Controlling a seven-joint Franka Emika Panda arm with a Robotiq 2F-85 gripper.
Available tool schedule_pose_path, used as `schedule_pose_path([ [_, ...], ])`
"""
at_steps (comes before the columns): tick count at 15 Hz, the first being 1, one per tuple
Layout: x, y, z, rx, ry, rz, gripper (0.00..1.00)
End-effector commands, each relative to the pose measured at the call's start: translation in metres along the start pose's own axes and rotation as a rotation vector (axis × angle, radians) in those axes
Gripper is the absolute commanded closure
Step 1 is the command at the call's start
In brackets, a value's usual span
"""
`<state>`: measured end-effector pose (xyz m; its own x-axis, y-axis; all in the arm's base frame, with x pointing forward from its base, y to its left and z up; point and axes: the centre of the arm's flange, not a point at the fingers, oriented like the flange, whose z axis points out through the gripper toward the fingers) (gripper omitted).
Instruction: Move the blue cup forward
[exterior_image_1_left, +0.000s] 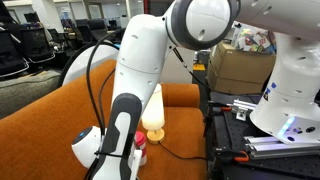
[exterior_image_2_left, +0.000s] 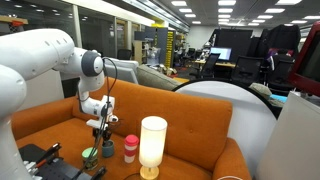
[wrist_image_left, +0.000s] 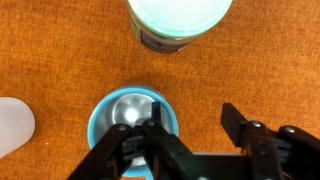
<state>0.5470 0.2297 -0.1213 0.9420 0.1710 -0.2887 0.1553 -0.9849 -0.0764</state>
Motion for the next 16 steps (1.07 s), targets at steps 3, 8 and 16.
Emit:
schedule_pose_path([
  [3,-0.008,0.000,-0.008,-0.019,0.048,0.000,0.09],
  [8,-0.021,-0.001,-0.023,-0.044,0.165,0.023,0.00],
  [16,-0.006,-0.003,-0.014,-0.028,0.152,0.016,0.00],
])
